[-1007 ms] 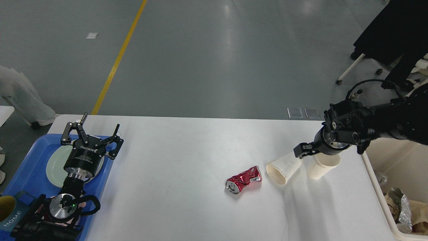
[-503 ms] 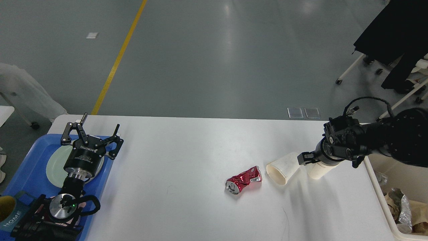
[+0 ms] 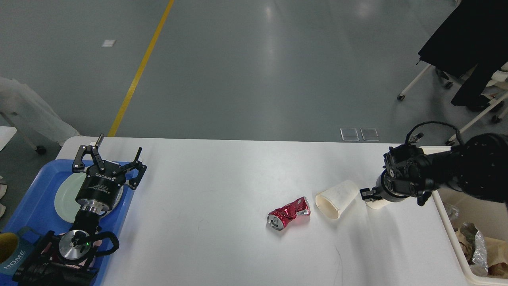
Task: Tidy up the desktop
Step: 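Grasp the second white paper cup with the right gripper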
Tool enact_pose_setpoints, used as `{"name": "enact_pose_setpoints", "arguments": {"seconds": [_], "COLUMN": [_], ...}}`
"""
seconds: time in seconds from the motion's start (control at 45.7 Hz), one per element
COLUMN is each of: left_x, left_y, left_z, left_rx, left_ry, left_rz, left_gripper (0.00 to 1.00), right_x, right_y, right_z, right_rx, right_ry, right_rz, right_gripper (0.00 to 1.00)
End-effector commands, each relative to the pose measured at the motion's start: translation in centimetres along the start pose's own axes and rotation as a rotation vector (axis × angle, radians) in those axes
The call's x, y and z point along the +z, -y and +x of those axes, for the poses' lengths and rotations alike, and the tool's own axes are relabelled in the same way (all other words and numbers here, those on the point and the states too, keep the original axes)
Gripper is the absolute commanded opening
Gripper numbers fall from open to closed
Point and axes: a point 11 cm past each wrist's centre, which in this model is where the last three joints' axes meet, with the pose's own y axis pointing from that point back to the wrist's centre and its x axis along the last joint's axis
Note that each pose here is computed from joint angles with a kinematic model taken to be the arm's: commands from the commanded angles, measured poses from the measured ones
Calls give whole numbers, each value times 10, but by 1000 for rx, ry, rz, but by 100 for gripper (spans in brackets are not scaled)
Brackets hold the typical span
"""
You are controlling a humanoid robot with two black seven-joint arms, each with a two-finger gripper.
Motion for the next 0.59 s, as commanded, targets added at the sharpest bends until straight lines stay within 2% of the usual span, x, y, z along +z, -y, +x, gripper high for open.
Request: {"name": "enact_pose_setpoints", "arguments": {"seconds": [0.0,0.569], "left_x": [0,0], "left_y": [0,0], "left_z": [0,0], "left_rx": [-1,-1], "left_ry": [0,0], "left_rz": [0,0], "left_gripper": [97,97], "right_x": [-4,10], "right_y": [-1,-22], "right_z": [1,6], "right_rx": [2,-15], "right_ry": [-8,43], "right_rz": [4,-4], "right_gripper": [0,0]}}
